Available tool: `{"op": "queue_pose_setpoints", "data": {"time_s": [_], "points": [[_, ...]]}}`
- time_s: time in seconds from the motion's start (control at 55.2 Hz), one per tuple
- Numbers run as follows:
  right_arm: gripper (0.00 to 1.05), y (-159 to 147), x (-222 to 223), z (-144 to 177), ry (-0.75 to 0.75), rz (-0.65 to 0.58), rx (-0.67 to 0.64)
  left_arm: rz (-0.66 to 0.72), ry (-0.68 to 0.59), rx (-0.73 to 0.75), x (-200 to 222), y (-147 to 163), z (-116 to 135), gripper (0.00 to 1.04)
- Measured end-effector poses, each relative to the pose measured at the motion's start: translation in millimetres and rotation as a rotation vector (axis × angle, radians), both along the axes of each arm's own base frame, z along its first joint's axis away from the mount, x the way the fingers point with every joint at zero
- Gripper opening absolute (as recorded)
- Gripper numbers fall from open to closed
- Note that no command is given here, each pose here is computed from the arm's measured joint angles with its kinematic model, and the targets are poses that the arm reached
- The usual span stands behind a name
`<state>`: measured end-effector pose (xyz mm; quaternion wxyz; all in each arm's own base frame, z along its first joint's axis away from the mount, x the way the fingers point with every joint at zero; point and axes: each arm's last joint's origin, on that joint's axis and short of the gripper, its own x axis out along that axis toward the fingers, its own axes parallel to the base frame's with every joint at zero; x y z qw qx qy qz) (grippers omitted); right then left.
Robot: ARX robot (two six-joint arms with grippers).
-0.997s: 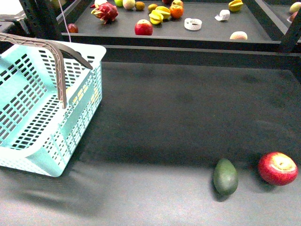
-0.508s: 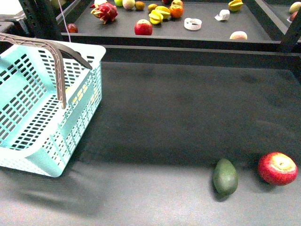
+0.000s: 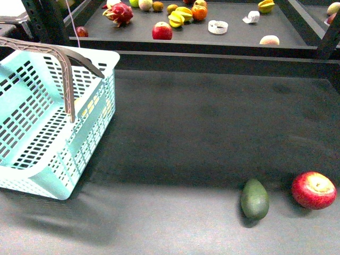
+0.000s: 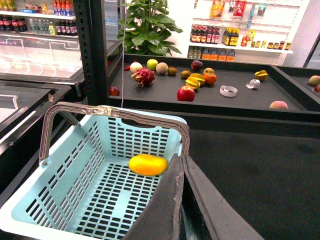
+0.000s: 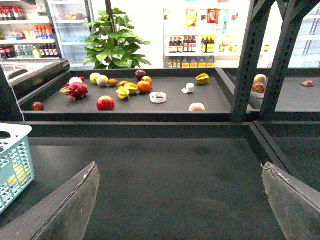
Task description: Pick mango with right arm and hold basket with left
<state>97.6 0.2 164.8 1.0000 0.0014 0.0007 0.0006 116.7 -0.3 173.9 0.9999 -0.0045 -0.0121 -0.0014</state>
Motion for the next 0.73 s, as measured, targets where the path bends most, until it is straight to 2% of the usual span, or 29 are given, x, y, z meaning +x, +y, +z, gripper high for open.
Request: {"op": "queue_pose_setpoints", "data": {"time_s": [0.417,0.453,0.725], "points": [[0.97,0.0,0.0,0.0,0.0,0.0,0.0,0.0,0.001,0.001,-10.4,0.0,-0.9,0.04],[0.97,0.0,0.0,0.0,0.0,0.0,0.0,-0.001,0.032,0.002,-15.0,0.0,-4.8,0.04],[0.97,0.0,0.0,0.0,0.0,0.0,0.0,0.0,0.006,0.001,-20.0,0.0,-3.6,0.04]]}}
